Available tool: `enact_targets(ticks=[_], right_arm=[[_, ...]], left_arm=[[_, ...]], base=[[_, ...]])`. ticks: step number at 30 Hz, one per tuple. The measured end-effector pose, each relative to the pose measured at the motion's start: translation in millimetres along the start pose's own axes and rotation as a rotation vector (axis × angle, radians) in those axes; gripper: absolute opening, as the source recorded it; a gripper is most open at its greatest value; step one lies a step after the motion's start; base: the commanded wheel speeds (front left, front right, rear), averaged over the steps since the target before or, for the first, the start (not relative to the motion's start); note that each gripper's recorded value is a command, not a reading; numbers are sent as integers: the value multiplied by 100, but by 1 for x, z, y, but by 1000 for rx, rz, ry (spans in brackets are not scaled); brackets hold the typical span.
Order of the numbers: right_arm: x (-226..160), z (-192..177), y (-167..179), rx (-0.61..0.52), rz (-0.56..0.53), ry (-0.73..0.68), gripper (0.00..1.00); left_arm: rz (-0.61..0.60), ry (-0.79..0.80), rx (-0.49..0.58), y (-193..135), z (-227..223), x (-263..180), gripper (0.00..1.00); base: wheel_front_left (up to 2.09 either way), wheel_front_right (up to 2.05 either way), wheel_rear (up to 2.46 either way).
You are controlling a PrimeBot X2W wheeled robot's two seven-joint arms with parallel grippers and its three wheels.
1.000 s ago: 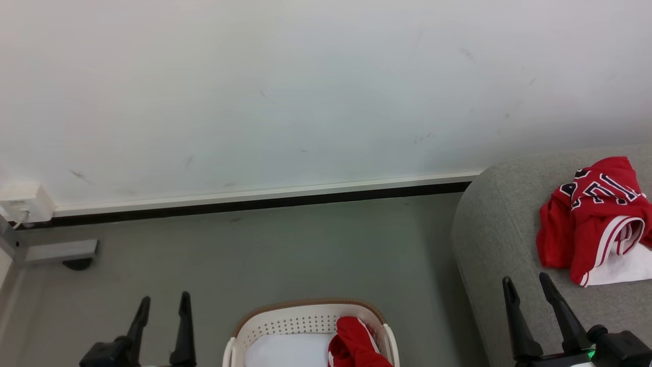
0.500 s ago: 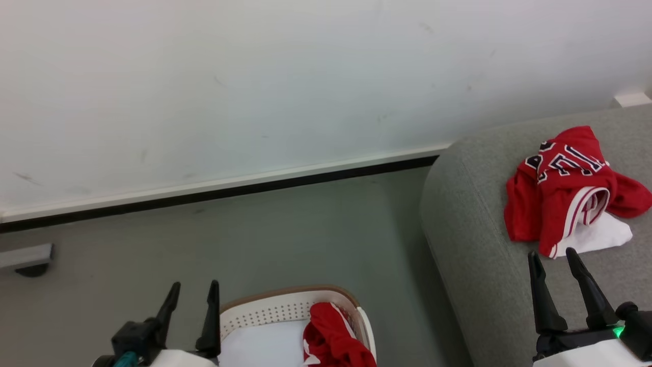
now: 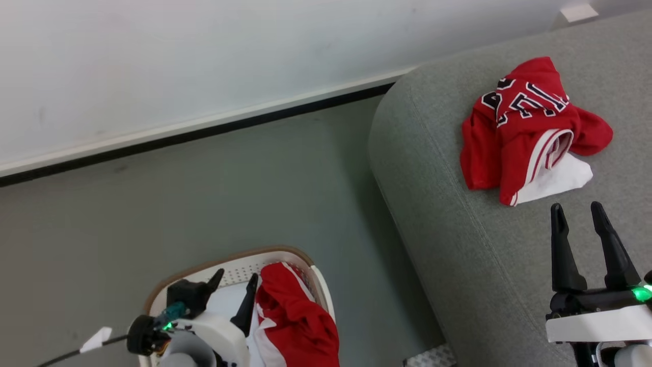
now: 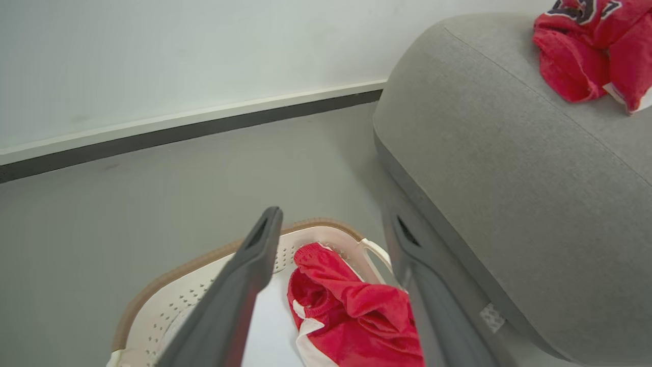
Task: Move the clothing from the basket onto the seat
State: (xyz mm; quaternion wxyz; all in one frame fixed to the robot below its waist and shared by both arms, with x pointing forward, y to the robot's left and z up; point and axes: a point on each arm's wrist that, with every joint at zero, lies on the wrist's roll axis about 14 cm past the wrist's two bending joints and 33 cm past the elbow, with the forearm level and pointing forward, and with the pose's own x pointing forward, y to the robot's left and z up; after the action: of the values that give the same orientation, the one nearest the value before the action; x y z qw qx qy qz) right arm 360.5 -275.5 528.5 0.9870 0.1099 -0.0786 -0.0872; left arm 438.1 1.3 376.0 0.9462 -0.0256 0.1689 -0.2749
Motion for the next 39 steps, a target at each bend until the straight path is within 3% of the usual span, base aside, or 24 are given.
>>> enact_targets(ticks=[11, 18, 29, 39], right_arm=[[15, -6, -18, -48, -80, 9, 100], [20, -13, -32, -87, -134, 31, 100], [13, -27, -59, -150, -234, 89, 100], [18, -39, -54, -142, -219, 115, 100]], left_arm=[[-203, 337, 57, -37, -82, 51, 100], [-335, 513, 215, -40, -134, 67, 100], [-513, 632, 432, -50, -184, 88, 100], [-541, 739, 529, -26, -213, 81, 100]], base=[[0, 0, 0], [0, 0, 0], [1, 1, 1], [11, 11, 11]])
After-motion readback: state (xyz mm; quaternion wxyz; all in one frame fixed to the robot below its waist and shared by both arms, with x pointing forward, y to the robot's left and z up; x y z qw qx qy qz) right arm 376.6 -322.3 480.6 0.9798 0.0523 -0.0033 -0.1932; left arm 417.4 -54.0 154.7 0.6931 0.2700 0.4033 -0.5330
